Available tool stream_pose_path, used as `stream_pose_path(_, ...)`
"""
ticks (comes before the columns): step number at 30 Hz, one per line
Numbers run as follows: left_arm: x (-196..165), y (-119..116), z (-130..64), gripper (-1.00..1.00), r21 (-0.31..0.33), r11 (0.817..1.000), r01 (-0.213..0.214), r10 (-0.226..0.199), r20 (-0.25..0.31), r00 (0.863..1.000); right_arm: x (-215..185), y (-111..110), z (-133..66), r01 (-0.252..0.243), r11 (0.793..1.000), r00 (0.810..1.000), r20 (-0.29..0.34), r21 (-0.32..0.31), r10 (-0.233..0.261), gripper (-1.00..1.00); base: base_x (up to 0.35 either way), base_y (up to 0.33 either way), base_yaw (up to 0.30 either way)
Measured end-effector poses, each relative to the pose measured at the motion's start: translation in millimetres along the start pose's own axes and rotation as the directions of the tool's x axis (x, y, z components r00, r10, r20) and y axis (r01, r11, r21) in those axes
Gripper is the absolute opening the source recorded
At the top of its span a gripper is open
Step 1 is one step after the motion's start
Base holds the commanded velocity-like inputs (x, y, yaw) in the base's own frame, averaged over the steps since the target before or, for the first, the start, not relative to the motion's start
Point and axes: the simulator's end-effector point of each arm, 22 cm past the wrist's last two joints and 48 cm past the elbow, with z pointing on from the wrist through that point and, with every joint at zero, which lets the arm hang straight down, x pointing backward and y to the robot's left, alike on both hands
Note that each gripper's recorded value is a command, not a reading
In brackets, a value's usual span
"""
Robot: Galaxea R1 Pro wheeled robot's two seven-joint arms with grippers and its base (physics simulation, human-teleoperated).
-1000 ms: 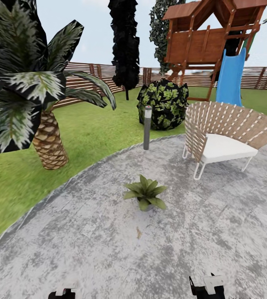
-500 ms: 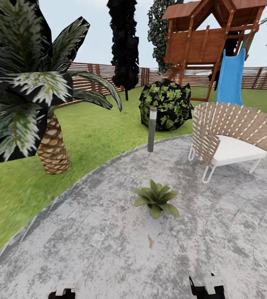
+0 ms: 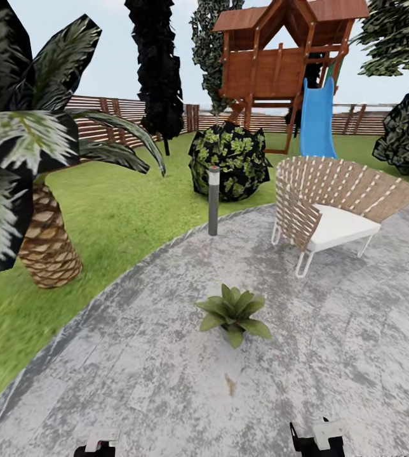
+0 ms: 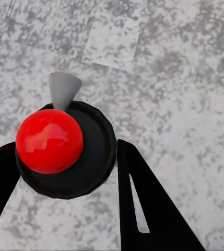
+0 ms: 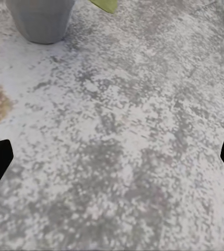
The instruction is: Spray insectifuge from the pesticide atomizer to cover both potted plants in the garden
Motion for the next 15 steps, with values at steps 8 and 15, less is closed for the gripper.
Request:
stream_pose_path(8, 0.0, 4.1, -0.3, -1.00, -0.005, 1.000, -0.001, 0.001, 0.000, 1.000, 0.0, 0.0, 0.1, 0.000, 1.000, 1.000, 0.000, 0.000, 0.000, 1.00, 0.167, 0.294, -0.240)
stream_pose_path(15, -0.3, 5.8, -0.3, -1.00, -0.004, 1.000, -0.013, 0.013, 0.000, 1.000, 0.1, -0.6, 0.2, -0.002, 1.000, 1.000, 0.000, 0.003, 0.002, 1.00, 0.026, 0.078, -0.008)
